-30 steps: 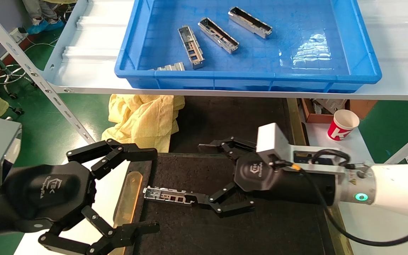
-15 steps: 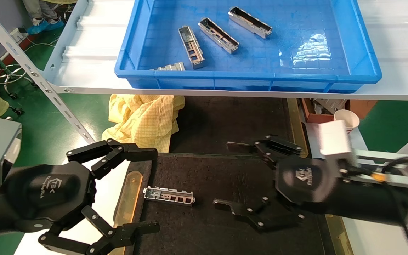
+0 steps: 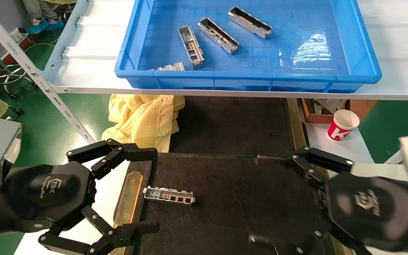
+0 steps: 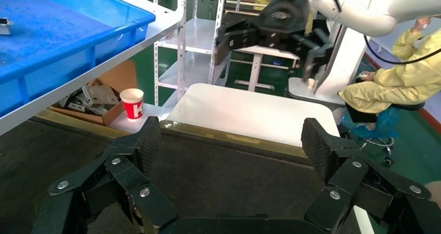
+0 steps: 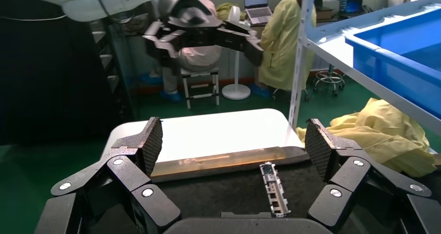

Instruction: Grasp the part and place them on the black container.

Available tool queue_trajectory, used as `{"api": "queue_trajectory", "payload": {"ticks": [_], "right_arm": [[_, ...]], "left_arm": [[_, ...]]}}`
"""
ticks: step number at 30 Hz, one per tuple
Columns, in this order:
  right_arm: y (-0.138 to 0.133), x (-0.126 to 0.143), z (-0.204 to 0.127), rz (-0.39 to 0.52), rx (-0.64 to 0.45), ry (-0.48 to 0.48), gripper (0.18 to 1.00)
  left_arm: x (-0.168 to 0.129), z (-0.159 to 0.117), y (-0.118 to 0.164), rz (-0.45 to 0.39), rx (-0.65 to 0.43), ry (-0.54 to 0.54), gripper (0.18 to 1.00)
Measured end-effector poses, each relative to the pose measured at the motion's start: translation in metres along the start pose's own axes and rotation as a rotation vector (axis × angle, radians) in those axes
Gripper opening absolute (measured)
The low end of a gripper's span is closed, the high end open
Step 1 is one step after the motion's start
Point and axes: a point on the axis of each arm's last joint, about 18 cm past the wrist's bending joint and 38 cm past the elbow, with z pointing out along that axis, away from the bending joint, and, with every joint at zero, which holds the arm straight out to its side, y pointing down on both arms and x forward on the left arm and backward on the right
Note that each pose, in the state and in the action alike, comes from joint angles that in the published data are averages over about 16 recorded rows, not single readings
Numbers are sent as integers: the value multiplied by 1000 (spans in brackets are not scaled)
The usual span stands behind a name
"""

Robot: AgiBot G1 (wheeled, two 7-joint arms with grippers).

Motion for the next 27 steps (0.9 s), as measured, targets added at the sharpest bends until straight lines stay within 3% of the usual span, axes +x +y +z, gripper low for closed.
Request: {"api": "queue_trajectory", "payload": {"ticks": [27], "right_arm": [[-5,-5,-5,-2,-4,-5,1001]], "left_arm": [[0,0,0,0,0,0,1001]]}}
